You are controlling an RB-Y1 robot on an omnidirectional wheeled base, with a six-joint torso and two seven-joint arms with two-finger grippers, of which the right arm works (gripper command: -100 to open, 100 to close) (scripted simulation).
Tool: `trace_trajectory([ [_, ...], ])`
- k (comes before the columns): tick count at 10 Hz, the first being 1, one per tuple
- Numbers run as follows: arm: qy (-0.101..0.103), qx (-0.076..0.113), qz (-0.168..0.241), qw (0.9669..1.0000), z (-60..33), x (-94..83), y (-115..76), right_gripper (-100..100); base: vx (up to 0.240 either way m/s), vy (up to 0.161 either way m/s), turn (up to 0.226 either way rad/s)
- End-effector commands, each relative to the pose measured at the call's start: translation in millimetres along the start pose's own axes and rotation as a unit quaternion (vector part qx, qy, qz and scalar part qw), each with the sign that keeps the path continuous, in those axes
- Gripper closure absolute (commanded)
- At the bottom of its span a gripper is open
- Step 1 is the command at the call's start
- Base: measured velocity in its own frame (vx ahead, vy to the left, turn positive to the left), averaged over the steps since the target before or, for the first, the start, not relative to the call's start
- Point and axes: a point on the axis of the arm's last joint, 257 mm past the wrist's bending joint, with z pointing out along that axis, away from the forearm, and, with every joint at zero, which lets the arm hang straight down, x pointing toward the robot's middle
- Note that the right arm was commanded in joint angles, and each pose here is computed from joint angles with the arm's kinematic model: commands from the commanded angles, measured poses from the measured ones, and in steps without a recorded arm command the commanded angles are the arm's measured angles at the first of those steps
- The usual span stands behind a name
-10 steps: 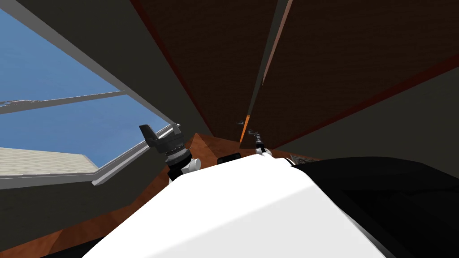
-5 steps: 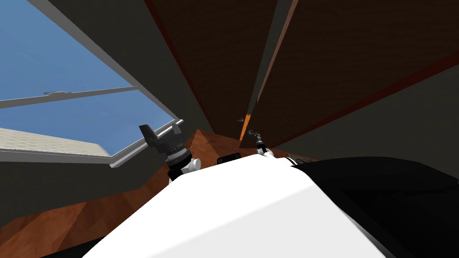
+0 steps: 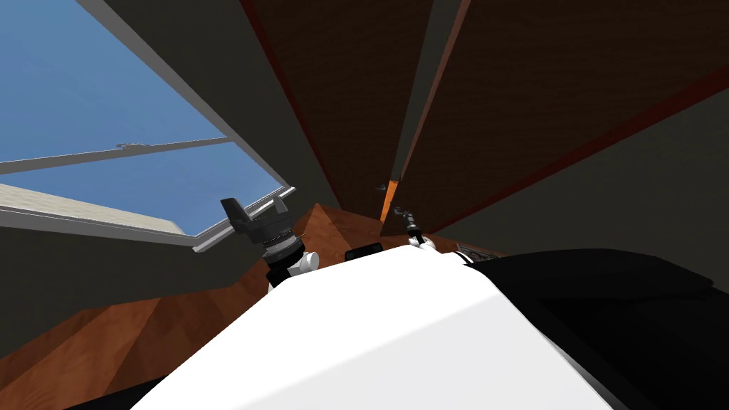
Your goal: Pull the door open
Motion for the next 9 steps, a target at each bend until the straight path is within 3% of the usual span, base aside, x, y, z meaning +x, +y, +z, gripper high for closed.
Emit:
trace_trajectory([
  [1, 0.023, -0.002, 0.006, 0.9997, -3.7, 17.3, -1.4, 100, -0.18, -0.065, 0.104],
  [2, 0.009, -0.002, 0.001, 1.0, -0.7, 2.9, 1.8, 100, -0.088, -0.042, 0.023],
  [3, 0.022, -0.001, 0.002, 0.9997, -10.1, 4.7, 0.1, 100, -0.14, -0.04, 0.151],
  [6, 0.036, -0.002, 0.002, 0.9993, -19.6, 6.3, -0.4, 100, -0.191, -0.034, 0.106],
  [9, 0.061, -0.003, 0.005, 0.9981, -36.7, 9.5, -1.3, 100, -0.195, -0.046, 0.138],
])
